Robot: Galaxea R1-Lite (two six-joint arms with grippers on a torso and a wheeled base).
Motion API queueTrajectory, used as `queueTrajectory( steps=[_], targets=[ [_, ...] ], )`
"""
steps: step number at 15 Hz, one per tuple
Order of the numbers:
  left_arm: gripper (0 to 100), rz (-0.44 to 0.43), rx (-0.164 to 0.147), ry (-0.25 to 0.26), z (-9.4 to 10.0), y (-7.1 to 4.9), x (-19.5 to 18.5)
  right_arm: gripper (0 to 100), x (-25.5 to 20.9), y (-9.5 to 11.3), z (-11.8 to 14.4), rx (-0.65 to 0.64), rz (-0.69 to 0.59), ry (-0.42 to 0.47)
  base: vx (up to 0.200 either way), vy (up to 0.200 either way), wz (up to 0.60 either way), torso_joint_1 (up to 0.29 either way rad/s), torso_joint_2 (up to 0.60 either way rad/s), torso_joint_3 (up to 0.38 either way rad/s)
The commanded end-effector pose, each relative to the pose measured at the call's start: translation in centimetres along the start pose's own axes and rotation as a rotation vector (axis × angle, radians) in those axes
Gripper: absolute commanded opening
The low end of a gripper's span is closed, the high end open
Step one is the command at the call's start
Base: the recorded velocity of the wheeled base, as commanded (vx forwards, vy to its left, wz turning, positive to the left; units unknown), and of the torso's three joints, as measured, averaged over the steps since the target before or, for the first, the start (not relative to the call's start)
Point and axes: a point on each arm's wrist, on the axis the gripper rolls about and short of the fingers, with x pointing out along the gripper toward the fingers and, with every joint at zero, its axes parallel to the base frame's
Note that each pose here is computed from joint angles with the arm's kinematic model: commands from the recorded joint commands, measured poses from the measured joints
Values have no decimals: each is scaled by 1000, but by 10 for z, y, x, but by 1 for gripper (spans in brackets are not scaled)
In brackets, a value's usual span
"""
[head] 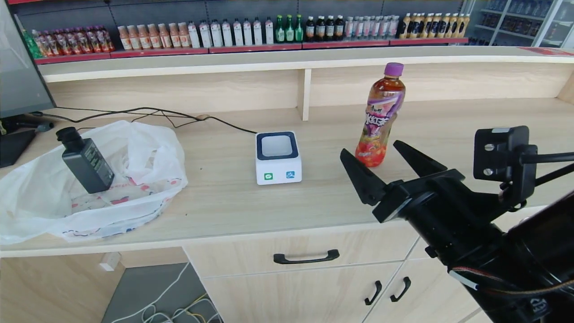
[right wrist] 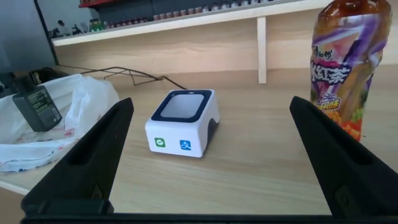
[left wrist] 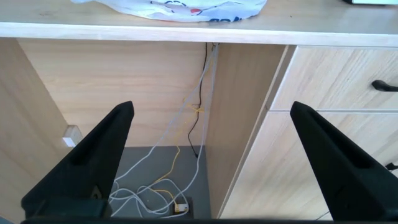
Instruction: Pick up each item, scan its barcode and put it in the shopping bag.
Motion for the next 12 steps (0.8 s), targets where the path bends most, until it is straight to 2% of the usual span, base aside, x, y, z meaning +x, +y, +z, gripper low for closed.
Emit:
queueTrajectory(
  steps=[1,5,7,9,12],
  targets=[
    [100,0,0,1,0,0,0,100,-2,-1,-5,-5,1,21,0,0,0,0,0,0],
    [100,0,-6,1,0,0,0,100,0,-18,-5,-21,-60,22,0,0,0,0,0,0],
    [100,0,-6,1,0,0,0,100,2,-32,-3,-33,-103,9,0,0,0,0,0,0],
    [100,0,-3,1,0,0,0,100,6,-44,0,-58,-69,-6,0,0,0,0,0,0],
    [100,0,-3,1,0,0,0,100,15,-67,-3,-98,-67,63,0,0,0,0,0,0]
  ],
)
